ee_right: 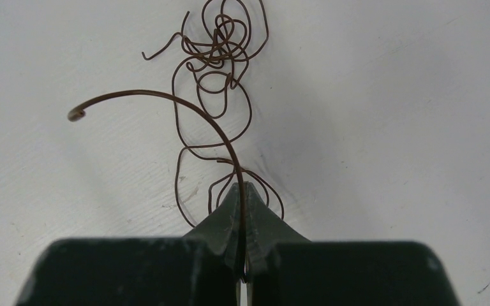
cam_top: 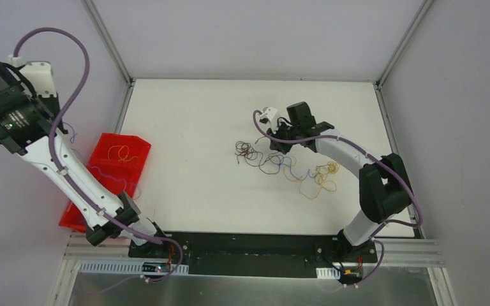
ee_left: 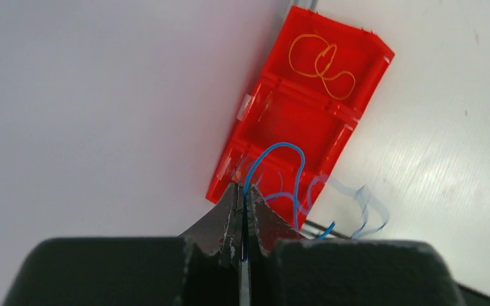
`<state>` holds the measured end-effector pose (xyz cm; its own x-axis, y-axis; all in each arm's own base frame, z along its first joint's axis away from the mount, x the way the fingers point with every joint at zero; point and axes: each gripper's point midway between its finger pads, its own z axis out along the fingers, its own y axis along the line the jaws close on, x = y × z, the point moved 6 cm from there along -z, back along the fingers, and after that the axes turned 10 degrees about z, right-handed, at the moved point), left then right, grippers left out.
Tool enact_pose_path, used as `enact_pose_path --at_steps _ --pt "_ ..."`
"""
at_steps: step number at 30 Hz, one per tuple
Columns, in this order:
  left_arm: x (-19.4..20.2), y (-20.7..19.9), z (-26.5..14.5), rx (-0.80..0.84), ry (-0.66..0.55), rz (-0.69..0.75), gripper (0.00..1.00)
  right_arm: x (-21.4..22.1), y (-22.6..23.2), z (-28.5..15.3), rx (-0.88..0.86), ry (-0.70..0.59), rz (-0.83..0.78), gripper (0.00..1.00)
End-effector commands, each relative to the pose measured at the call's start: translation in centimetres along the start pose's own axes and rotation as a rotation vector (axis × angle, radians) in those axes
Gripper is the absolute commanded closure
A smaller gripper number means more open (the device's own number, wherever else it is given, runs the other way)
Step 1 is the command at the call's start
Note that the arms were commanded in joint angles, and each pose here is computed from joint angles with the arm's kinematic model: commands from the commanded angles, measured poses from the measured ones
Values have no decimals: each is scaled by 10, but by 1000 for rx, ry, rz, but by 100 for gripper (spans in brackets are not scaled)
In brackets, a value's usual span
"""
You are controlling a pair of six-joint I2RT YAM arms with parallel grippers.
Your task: Untangle the cables
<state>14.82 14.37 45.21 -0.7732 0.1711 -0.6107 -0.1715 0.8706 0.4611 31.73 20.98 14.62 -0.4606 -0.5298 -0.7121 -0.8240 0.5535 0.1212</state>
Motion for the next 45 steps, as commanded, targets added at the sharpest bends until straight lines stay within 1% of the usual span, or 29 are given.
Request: enact_pose_path --at_steps 1,3,6,13,17,22,27,32,36,40,43,45 --pt "18 -18 2 235 64 -170 100 -21 9 -20 -15 -55 -8 100" --pt "19 -27 -2 280 38 -190 100 -21 9 -22 -12 -55 -8 100" --pt "19 -31 -9 277 18 -220 100 -20 10 -24 -13 -50 -10 100" --pt "29 -5 -12 169 27 -364 100 -22 11 -25 -11 -47 4 100" --pt "37 9 -3 164 41 -407 100 -20 11 -25 -10 -38 2 100" --pt "35 18 -3 125 14 -388 100 -20 10 -24 -4 -34 -3 100" --pt "41 29 -3 63 20 -387 100 -19 10 -22 -5 -25 2 100" --pt "61 46 8 2 56 -402 100 -16 11 -21 -4 -12 1 100" --pt "81 54 24 -10 90 -408 100 -15 9 -19 -1 -3 -3 100" --pt "94 51 37 8 103 -380 100 -15 9 -18 -1 -2 1 100" --pt "101 39 45 41 82 -343 100 -13 9 -16 -1 4 7 100" --pt "109 30 50 60 88 -323 100 -11 9 -16 0 9 13 100"
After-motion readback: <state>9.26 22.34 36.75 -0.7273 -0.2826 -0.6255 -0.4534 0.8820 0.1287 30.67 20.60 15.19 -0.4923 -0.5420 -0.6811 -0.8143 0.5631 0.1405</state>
